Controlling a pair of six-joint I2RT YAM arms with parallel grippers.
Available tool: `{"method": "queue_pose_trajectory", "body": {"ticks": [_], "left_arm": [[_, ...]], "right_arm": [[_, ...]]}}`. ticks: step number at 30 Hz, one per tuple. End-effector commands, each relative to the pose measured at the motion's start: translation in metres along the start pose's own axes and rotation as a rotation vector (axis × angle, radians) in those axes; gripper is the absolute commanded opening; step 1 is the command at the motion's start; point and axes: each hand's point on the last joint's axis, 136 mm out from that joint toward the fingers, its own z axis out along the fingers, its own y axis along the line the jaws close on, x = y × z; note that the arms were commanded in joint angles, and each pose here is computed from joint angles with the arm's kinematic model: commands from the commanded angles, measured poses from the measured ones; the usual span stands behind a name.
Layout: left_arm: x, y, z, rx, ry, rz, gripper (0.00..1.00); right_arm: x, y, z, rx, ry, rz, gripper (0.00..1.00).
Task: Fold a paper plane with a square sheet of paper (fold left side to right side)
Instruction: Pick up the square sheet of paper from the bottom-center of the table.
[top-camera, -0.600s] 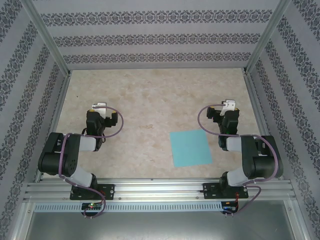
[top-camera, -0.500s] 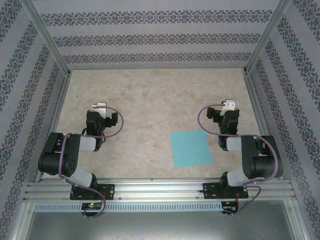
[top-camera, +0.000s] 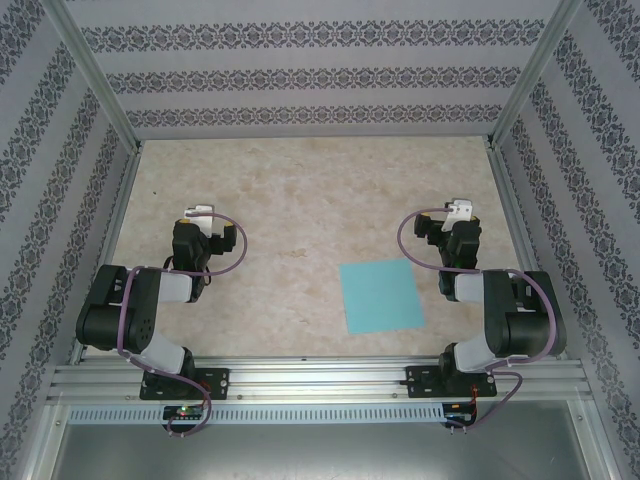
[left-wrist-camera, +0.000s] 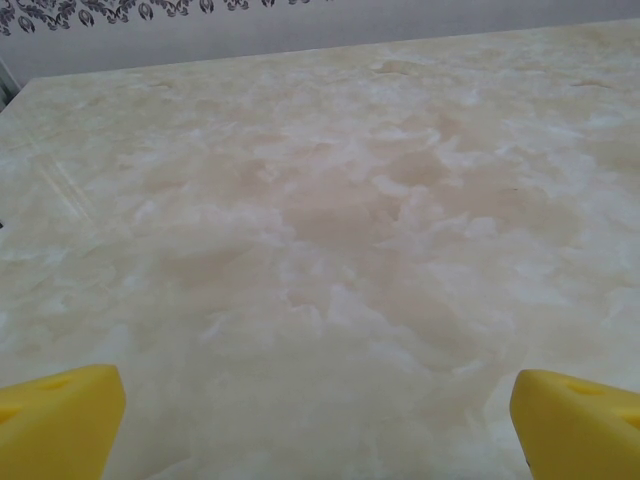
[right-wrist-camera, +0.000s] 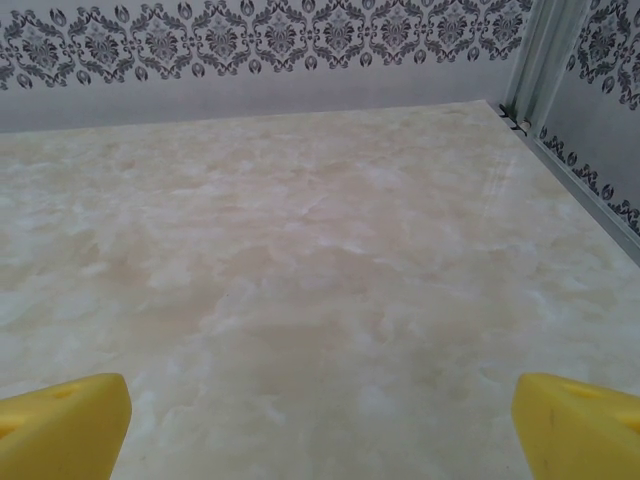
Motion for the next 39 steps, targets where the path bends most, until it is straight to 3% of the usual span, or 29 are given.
{"method": "queue_pose_trajectory", "body": {"ticks": [1, 15, 18, 20, 23, 30, 33, 39], "left_arm": [[-0.016, 0.0, 0.004, 0.011, -0.053, 0.002, 1.0], [-0.018, 0.001, 0.004, 0.005, -0.056, 0.002, 1.0], [-0.034, 0.003, -0.005, -0.004, -0.014, -0.007, 1.0], [-0.055, -0.001, -0.015, 0.023, 0.018, -0.031, 1.0], [-0.08, -0.014, -0.033, 0.078, -0.009, -0.085, 1.0], [-0.096, -0.083, -0.072, 0.338, 0.146, -0.311, 1.0], [-0.092, -0.137, -0.092, 0.526, 0.233, -0.391, 1.0], [-0.068, -0.246, -0.142, 0.821, 0.443, -0.366, 1.0]], "right_arm": [[-0.016, 0.001, 0.004, -0.018, -0.049, 0.013, 0.98], [-0.019, 0.003, 0.003, -0.02, -0.061, 0.006, 0.98], [-0.03, -0.003, -0.003, 0.012, -0.03, 0.02, 0.98], [-0.041, -0.015, -0.01, 0.079, 0.058, 0.074, 0.98], [-0.057, -0.014, -0.023, 0.077, 0.082, 0.119, 0.98], [-0.062, 0.0, -0.07, 0.024, 0.169, 0.355, 0.98], [-0.041, 0.016, -0.087, -0.029, 0.282, 0.449, 0.98], [0.022, 0.048, -0.12, -0.063, 0.565, 0.442, 0.98]]}}
